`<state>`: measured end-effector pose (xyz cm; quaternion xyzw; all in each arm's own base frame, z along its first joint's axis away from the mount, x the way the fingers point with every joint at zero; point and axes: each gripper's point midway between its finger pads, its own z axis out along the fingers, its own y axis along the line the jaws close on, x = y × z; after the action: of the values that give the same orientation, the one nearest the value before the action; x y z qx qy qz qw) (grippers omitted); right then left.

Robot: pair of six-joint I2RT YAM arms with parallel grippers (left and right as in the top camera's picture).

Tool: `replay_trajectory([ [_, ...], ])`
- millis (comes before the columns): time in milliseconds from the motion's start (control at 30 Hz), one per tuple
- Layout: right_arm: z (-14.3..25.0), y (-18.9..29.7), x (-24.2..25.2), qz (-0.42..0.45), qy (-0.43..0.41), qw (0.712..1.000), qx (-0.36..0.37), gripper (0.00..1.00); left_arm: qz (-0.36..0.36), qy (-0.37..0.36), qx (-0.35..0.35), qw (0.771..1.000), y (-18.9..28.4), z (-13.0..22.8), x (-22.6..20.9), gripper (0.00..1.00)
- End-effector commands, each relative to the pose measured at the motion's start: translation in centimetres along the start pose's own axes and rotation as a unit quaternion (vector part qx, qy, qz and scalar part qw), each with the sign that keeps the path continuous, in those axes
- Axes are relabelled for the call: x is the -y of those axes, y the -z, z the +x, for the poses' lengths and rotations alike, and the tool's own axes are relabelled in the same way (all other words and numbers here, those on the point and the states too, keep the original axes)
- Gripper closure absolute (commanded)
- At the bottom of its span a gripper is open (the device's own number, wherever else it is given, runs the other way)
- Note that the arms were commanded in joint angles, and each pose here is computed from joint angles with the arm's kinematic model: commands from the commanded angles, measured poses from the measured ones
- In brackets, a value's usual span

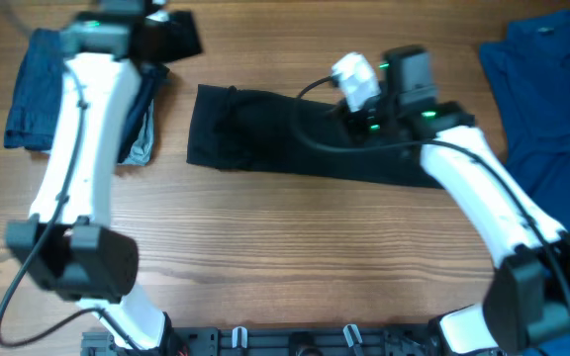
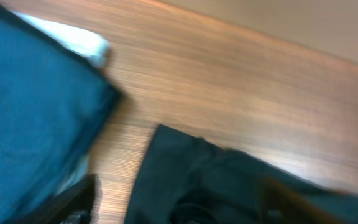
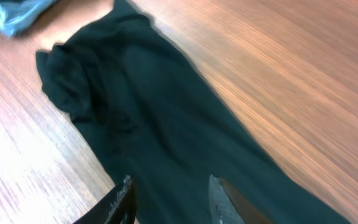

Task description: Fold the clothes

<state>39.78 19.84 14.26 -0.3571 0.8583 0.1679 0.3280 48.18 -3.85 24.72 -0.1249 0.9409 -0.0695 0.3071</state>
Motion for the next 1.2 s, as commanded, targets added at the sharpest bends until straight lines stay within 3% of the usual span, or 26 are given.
replay_trajectory([
  [0,2.1,-5.2,-2.1,-0.02,0.076,0.996,-0.04,0.64,-0.045,0.046,-0.003,0.998,0.9,-0.8,-5.9,0.01],
  [67,3.1,-8.9,-3.1,-0.014,0.113,0.992,-0.054,0.65,-0.068,0.072,-0.018,0.995,1.2,-0.4,-9.0,0.0],
  [267,3.8,-13.2,-3.1,0.006,0.148,0.988,-0.046,0.65,-0.083,0.088,-0.04,0.992,1.5,0.6,-10.7,0.0],
  [367,3.4,-13.2,-2.3,0.028,0.148,0.988,-0.042,0.65,-0.08,0.088,-0.041,0.992,1.5,0.6,-10.6,0.0],
  [400,3.4,-13.2,-2.2,0.031,0.147,0.988,-0.043,0.72,-0.08,0.088,-0.041,0.992,1.5,0.6,-10.6,0.0],
  [467,3.5,-13.2,-2.2,0.03,0.145,0.988,-0.044,0.96,-0.08,0.089,-0.041,0.992,1.5,0.6,-10.6,0.0],
  [700,1.1,-9.9,-4.2,-0.003,0.08,0.997,-0.018,0.96,-0.08,0.088,-0.041,0.992,1.5,0.6,-10.6,0.0],
  [833,3.5,-9.0,-6.8,-0.032,0.056,0.995,-0.076,0.96,-0.08,0.089,-0.041,0.992,1.5,0.6,-10.6,0.0],
  [1000,4.6,-10.6,-7.6,-0.032,0.069,0.993,-0.093,0.76,-0.08,0.088,-0.042,0.992,1.5,0.6,-10.6,0.0],
  [1067,4.2,-10.7,-7.3,-0.025,0.072,0.993,-0.085,0.52,-0.072,0.089,-0.044,0.992,1.5,0.7,-10.3,0.0],
  [1100,3.4,-10.8,-6.8,-0.008,0.076,0.995,-0.07,0.49,-0.041,0.091,-0.053,0.994,1.4,0.9,-9.3,0.0],
  [1167,0.3,-9.7,-5.2,0.033,0.054,0.997,-0.037,0.44,0.021,0.093,-0.069,0.993,1.4,1.3,-6.9,0.11],
])
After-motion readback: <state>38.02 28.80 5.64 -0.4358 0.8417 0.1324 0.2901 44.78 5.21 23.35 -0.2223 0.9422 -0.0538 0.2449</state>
